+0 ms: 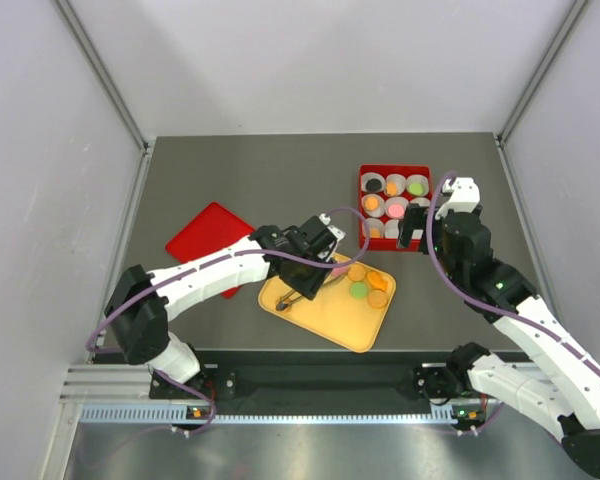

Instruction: Pack the cookies

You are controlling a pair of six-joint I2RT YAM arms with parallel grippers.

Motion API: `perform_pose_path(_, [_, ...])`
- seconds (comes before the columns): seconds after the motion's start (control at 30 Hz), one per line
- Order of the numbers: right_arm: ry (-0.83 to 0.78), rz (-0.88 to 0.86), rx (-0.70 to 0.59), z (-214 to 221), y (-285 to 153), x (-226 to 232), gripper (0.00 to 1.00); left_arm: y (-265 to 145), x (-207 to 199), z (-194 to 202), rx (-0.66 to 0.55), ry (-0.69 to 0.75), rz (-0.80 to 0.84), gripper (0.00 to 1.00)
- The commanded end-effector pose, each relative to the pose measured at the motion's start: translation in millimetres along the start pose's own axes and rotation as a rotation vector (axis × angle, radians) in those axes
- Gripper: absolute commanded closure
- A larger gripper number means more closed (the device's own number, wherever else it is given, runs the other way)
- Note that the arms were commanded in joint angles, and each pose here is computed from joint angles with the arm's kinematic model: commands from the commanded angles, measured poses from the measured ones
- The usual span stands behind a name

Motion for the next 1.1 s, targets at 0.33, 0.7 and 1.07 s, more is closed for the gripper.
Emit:
perform_pose_path(0.33, [0.007, 0.005, -0.042, -12, -3, -4, 0.00, -19, -6, -34, -0.120, 0.017, 0.003, 0.57])
perform_pose_path(0.7, [0.008, 0.007, -0.039, -11, -3, -4, 0.00, -48, -3, -33, -0.160, 0.005, 0.012, 0.58])
perform_pose_path(1.07, [0.011, 0.004, -0.048, -15, -4, -4, 0.00, -74, -13, -66, -0.293, -0.014, 0.050, 0.58])
Point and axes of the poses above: each gripper's point midway between its finger pads, its own y axis out along the fingers, its own x axis along the line the jaws close on, z = x × y, the point moved 1 cm from there along -y, back along the fingers, and after that the axes turned 7 degrees about -y, right-handed, at the moved point
